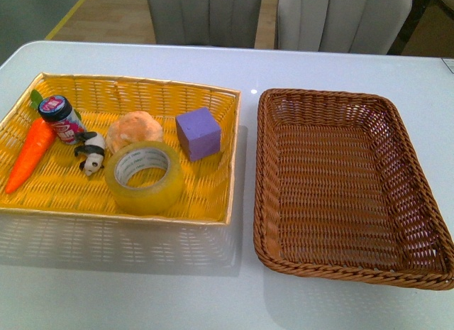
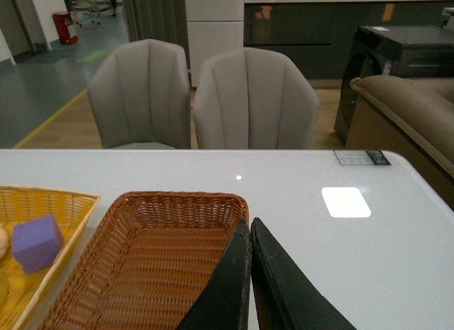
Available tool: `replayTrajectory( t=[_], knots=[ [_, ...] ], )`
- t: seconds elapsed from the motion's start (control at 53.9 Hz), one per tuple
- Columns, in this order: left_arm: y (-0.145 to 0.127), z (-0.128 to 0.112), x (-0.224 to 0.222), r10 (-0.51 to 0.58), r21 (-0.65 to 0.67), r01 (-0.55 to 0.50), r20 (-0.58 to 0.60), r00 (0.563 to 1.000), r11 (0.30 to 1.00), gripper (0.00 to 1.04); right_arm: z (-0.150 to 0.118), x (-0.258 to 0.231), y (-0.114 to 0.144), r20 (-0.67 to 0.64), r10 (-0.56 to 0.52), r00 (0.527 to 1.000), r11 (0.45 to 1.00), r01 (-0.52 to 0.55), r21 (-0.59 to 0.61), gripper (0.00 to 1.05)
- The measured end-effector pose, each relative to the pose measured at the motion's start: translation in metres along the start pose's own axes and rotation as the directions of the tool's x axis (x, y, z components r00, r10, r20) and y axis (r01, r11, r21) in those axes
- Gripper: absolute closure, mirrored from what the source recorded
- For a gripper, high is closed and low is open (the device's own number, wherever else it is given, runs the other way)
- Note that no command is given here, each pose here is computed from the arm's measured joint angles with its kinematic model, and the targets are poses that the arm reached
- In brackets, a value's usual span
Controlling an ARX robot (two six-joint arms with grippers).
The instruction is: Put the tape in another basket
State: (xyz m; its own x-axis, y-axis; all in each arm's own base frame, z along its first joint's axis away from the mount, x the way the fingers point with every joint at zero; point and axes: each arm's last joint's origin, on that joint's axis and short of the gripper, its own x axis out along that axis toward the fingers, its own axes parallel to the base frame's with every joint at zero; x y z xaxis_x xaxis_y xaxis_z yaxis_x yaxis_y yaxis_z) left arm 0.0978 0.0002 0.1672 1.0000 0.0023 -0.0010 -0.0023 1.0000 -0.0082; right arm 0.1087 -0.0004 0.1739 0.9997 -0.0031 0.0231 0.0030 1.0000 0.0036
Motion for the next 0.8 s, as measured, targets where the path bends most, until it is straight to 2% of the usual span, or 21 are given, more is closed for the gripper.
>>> replayTrajectory(
  t=[0.13, 0.408, 0.483, 0.575, 0.798],
  knots=[
    [0.000, 0.000, 0.000, 0.000, 0.000, 0.000, 0.000, 1.000, 1.000, 0.09, -0.004, -0.008, 0.000, -0.034, 0.001, 0.999, 1.000, -0.001, 0.000, 1.03],
    [0.000, 0.000, 0.000, 0.000, 0.000, 0.000, 0.000, 1.000, 1.000, 0.09, -0.003, -0.012, 0.000, -0.005, -0.001, 1.000, 1.000, 0.001, -0.001, 1.03],
    [0.000, 0.000, 0.000, 0.000, 0.000, 0.000, 0.000, 1.000, 1.000, 0.09, -0.003, -0.012, 0.000, -0.005, 0.000, 1.000, 1.000, 0.000, -0.001, 0.84],
    [0.000, 0.000, 0.000, 0.000, 0.000, 0.000, 0.000, 1.000, 1.000, 0.09, -0.003, -0.012, 0.000, -0.005, 0.000, 1.000, 1.000, 0.000, -0.001, 0.66],
    [0.000, 0.000, 0.000, 0.000, 0.000, 0.000, 0.000, 1.000, 1.000, 0.09, -0.003, -0.012, 0.000, -0.004, -0.001, 1.000, 1.000, 0.001, -0.001, 0.30]
  ],
)
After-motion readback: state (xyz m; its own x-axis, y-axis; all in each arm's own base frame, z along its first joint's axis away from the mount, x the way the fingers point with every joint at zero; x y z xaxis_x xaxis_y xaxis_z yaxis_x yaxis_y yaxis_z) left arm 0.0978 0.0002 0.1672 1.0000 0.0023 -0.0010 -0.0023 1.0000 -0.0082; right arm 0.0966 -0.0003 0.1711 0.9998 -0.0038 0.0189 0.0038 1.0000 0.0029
